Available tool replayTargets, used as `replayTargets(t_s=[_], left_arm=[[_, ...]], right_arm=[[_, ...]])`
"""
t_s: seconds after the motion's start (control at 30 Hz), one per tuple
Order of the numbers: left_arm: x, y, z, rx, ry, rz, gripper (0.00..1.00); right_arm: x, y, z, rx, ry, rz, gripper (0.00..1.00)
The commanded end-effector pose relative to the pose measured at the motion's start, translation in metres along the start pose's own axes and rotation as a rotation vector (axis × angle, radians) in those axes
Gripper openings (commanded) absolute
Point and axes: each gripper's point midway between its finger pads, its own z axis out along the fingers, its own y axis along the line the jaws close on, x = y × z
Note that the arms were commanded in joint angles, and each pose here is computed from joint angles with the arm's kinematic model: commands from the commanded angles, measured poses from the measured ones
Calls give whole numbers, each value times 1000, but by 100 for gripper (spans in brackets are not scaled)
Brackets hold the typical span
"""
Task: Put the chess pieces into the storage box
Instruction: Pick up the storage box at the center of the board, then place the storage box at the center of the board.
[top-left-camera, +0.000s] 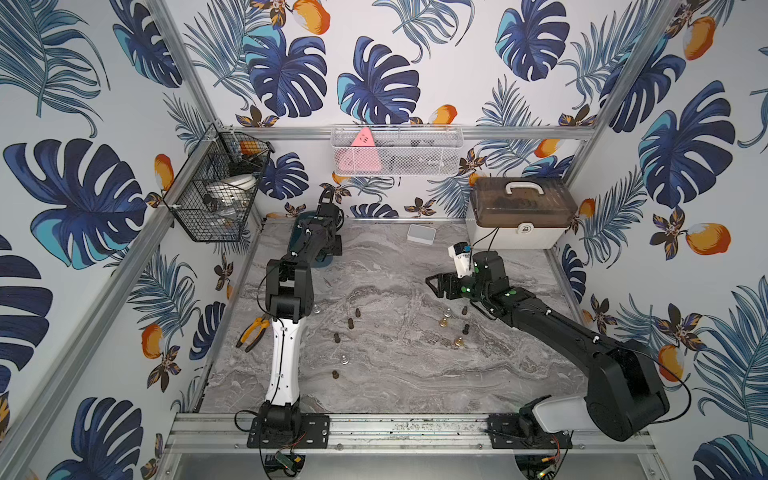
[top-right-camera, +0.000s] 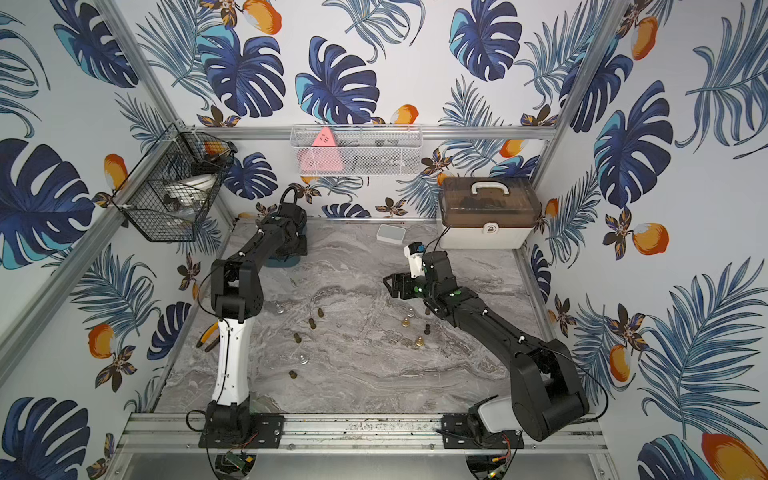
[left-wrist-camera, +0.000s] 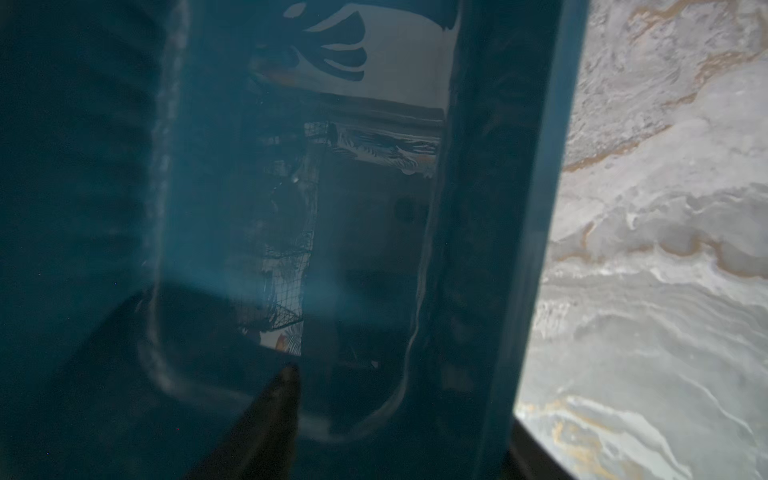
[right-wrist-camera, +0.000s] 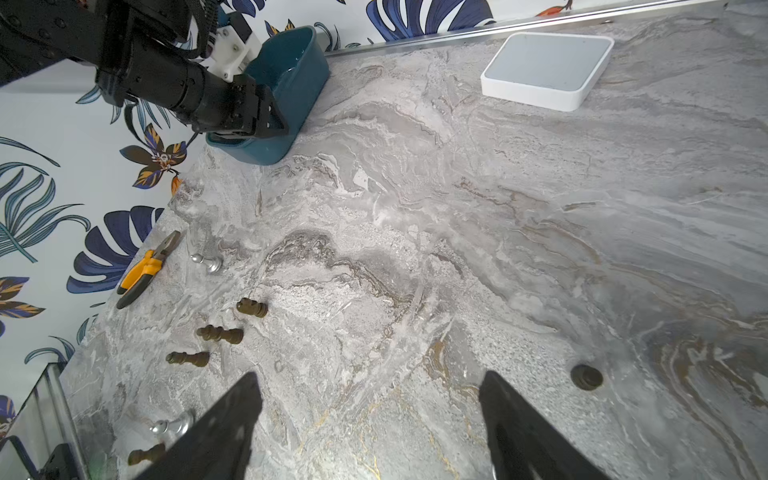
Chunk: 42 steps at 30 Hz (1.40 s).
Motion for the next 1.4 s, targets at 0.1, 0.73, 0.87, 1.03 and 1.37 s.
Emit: replayTargets(t_s=[0.1, 0.73, 0.87, 1.03, 1.37], left_arm=[[-4, -4, 0, 9, -20, 42, 39], [6, -82, -78, 61, -117, 146, 0], [31, -114, -102, 60, -119, 188, 0], [70, -147, -134, 26, -94, 219, 0], [157, -199, -190, 129, -47, 200, 0]], right_arm=[[-7, 2, 0, -3, -42, -21, 84], [-7, -6, -3, 44, -66, -11, 85], [-8, -7, -5, 54, -79, -10, 86], [-10, -10, -9, 73, -96, -15, 85], [-13, -15, -16, 108, -131, -16, 86]])
